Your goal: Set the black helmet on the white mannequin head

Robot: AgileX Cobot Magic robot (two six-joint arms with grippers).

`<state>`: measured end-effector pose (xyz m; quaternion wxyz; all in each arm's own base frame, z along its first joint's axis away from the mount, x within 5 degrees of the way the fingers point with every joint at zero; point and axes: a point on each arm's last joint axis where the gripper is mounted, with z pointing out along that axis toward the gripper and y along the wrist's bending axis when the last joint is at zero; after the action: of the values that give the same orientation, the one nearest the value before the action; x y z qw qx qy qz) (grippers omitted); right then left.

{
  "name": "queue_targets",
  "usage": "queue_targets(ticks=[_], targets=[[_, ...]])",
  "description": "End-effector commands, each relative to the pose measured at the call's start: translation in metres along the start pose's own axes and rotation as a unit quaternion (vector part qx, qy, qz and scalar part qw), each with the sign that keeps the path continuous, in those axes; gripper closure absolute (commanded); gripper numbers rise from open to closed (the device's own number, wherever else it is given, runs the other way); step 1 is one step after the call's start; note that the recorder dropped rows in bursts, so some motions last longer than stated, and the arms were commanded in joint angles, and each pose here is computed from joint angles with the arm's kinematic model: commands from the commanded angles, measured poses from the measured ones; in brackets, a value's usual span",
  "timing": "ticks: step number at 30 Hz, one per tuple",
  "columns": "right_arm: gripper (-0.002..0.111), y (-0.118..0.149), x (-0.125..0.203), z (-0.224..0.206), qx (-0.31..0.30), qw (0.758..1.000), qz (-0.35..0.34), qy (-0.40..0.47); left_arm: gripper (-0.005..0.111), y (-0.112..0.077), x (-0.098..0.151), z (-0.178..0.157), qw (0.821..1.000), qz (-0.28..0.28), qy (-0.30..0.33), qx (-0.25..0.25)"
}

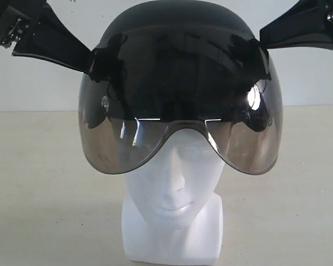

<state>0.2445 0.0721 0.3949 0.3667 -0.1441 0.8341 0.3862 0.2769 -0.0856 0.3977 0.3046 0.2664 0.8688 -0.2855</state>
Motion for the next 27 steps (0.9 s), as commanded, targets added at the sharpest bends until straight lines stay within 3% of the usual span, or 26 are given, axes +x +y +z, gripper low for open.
queue_targets(ticks=[1, 11, 17, 27], targets=[[0.109, 0.02, 0.002, -0.016, -0.013, 0.999, -0.028, -0.012, 0.102, -0.007, -0.002, -0.01, 1.0, 0.022, 0.001, -0.002], [0.109, 0.043, 0.009, -0.019, -0.056, 0.998, -0.042, -0.001, 0.102, -0.036, -0.007, -0.049, 0.997, 0.057, -0.054, -0.02], [0.109, 0.056, 0.012, -0.008, -0.077, 0.995, -0.056, 0.007, 0.102, -0.049, -0.011, -0.053, 0.994, 0.048, -0.088, 0.031], [0.109, 0.056, 0.014, -0.005, -0.059, 0.995, -0.074, 0.014, 0.102, -0.044, 0.001, -0.034, 0.996, 0.034, -0.06, 0.054]])
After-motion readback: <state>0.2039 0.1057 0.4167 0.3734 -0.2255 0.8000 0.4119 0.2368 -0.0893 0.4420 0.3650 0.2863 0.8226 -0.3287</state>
